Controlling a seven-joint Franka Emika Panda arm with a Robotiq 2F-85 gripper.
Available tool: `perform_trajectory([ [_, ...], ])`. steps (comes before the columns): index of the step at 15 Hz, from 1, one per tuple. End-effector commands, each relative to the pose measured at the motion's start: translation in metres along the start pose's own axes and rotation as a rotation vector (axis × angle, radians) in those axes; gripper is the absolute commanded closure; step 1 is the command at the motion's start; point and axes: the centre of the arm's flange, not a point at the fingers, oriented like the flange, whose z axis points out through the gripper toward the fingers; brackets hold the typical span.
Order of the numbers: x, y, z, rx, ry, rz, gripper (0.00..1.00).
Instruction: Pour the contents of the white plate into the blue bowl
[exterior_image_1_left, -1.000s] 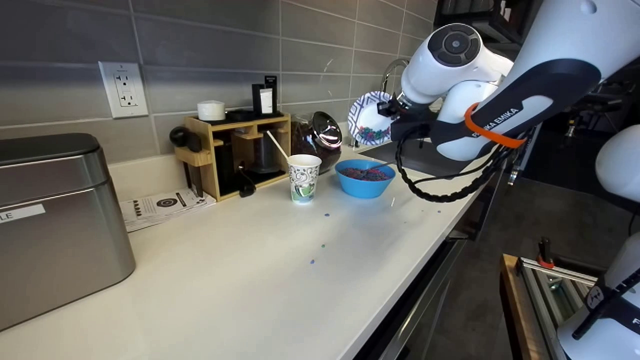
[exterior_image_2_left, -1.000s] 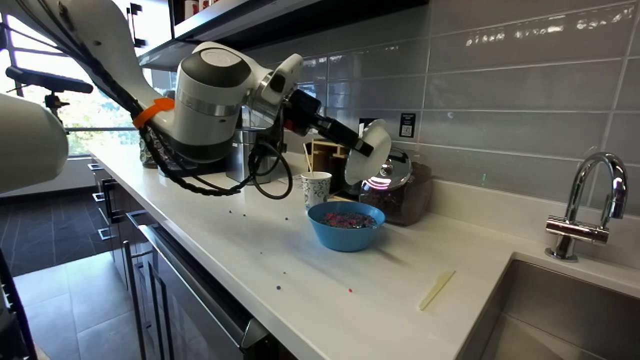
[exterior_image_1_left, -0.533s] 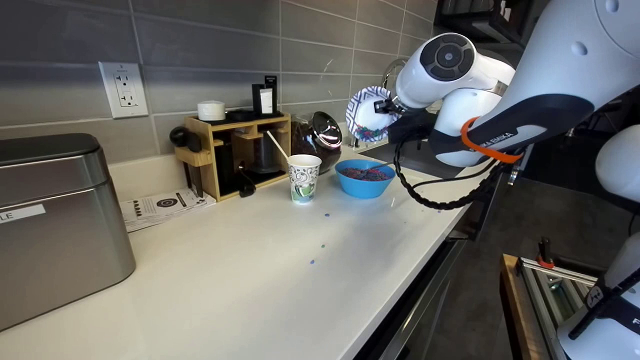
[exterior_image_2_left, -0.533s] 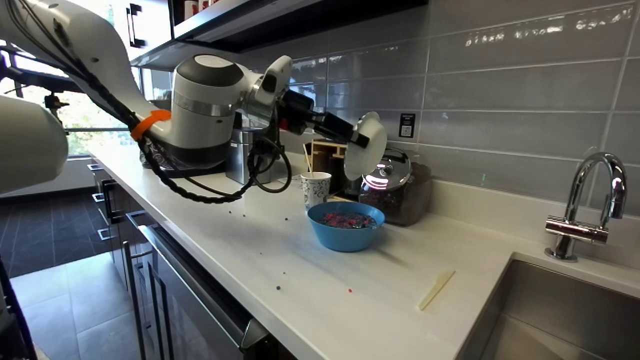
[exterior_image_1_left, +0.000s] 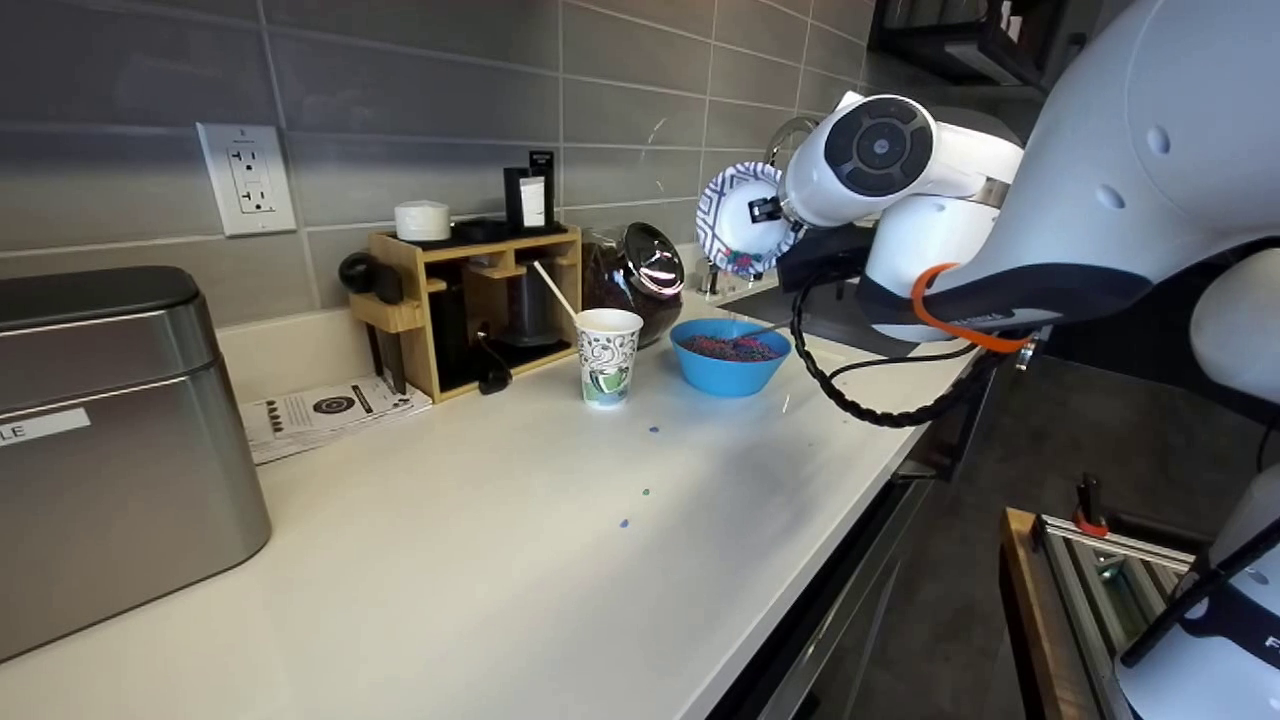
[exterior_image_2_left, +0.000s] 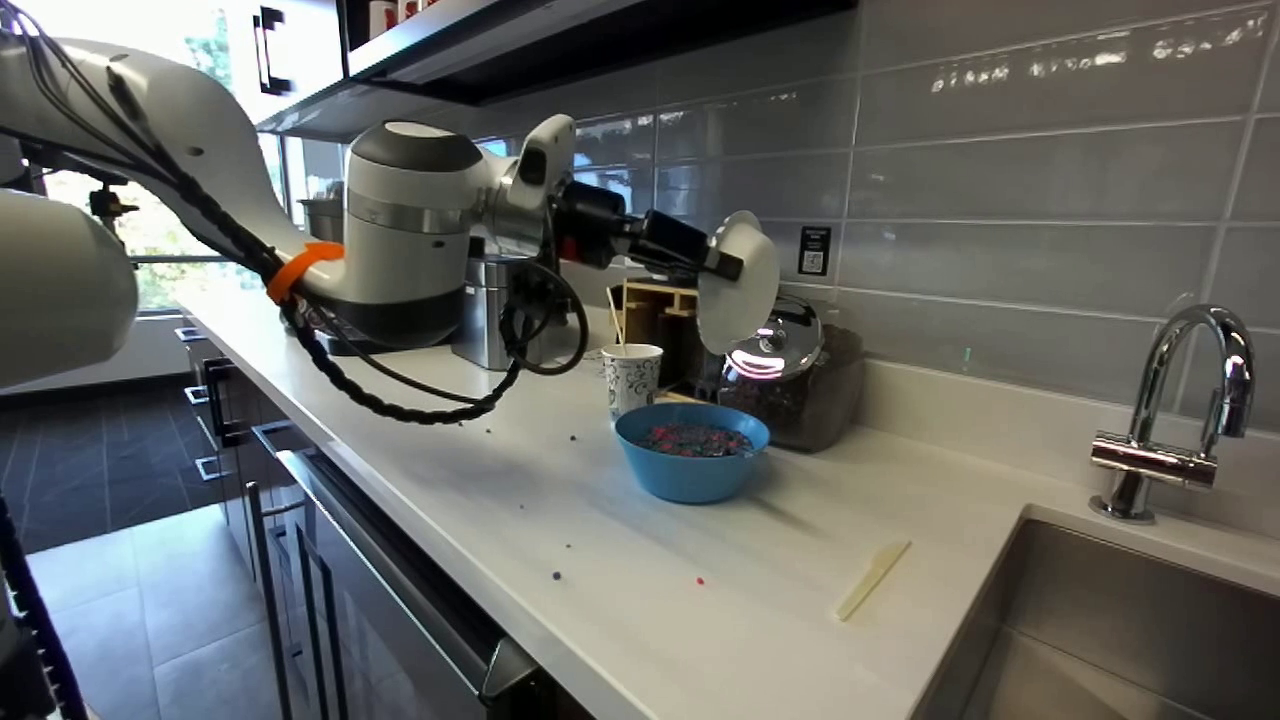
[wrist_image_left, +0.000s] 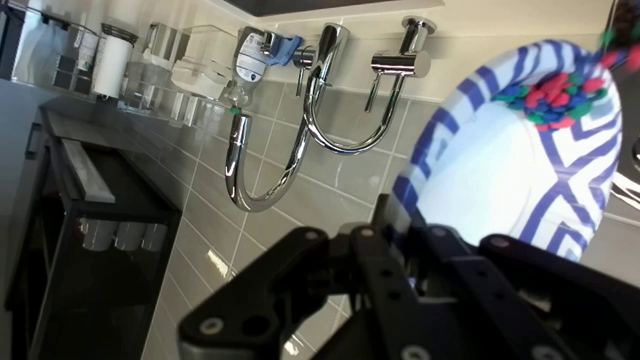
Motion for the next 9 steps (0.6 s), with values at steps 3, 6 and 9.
perform_trajectory([
  [3,-0.0188,0.0066,-0.0065,-0.019,0.087,-0.030,0.99],
  [6,-0.0227,0.0026,-0.0088,-0.021,0.114,-0.047,0.99],
  [9,-0.0258,-0.0002,-0.0113,-0.021,0.139,-0.066,0.99],
])
